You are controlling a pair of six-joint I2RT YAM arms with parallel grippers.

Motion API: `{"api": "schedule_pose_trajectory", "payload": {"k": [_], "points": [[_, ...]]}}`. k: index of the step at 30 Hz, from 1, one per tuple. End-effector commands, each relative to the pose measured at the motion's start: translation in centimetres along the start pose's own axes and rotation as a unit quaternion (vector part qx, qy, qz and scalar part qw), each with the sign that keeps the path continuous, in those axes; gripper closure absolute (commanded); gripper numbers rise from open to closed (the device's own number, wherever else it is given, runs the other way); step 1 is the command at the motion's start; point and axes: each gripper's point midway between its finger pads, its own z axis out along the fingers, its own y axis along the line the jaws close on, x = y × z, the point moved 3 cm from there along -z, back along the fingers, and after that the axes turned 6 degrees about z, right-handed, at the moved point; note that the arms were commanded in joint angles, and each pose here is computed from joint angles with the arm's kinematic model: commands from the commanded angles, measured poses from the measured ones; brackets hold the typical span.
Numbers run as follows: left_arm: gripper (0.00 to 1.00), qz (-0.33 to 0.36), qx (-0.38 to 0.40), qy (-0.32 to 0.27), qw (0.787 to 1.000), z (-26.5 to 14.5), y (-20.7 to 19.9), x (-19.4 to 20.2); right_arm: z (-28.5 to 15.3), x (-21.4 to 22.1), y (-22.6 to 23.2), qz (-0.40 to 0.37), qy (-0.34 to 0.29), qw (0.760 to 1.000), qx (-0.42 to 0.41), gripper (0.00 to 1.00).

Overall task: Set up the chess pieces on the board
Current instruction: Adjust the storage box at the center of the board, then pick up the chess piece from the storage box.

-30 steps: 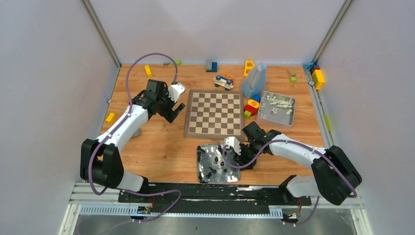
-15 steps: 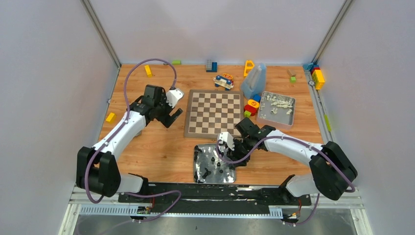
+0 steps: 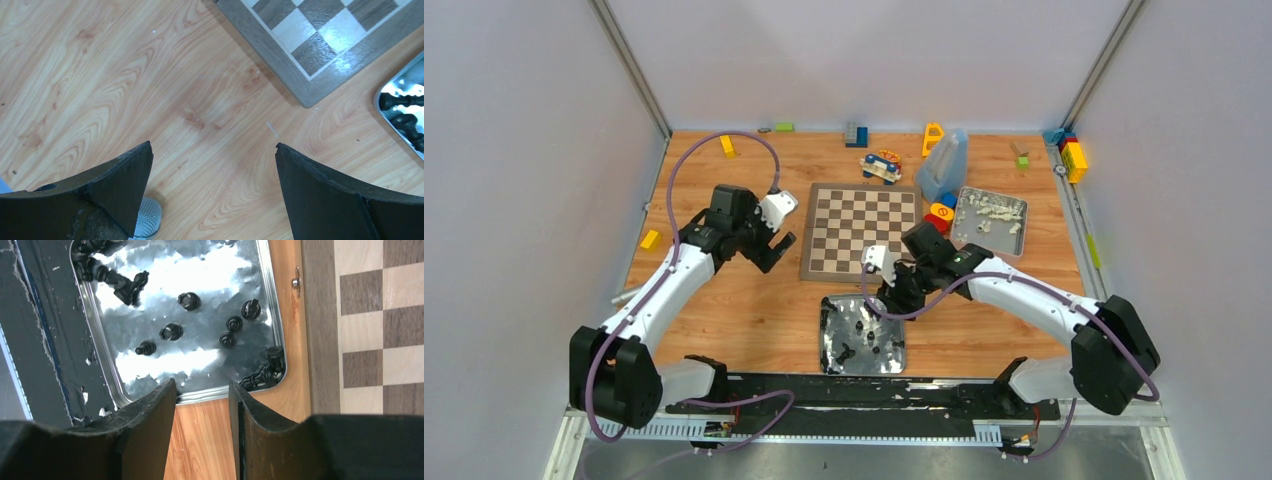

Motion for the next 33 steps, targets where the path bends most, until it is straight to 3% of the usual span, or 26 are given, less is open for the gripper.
{"api": "schedule_pose_trajectory", "payload": {"k": [1, 17, 33], "points": [[0.0, -0.014, 0.041, -0.032, 0.999, -0.7, -1.3, -1.3, 0.7, -3.1, -0.6, 0.005, -0.039, 0.999, 0.004, 0.57], [0.0, -0.027, 0.038, -0.042, 0.998, -0.8, -1.6, -1.2, 4.9, -2.0, -1.6, -0.002, 0.022, 0.999, 0.031, 0.66], [0.0, -0.023, 0.035, -0.045, 0.998, -0.8, -1.6, -1.2, 6.3, -1.2, -1.5, -0.015, 0.041, 0.998, 0.033, 0.76]]}}
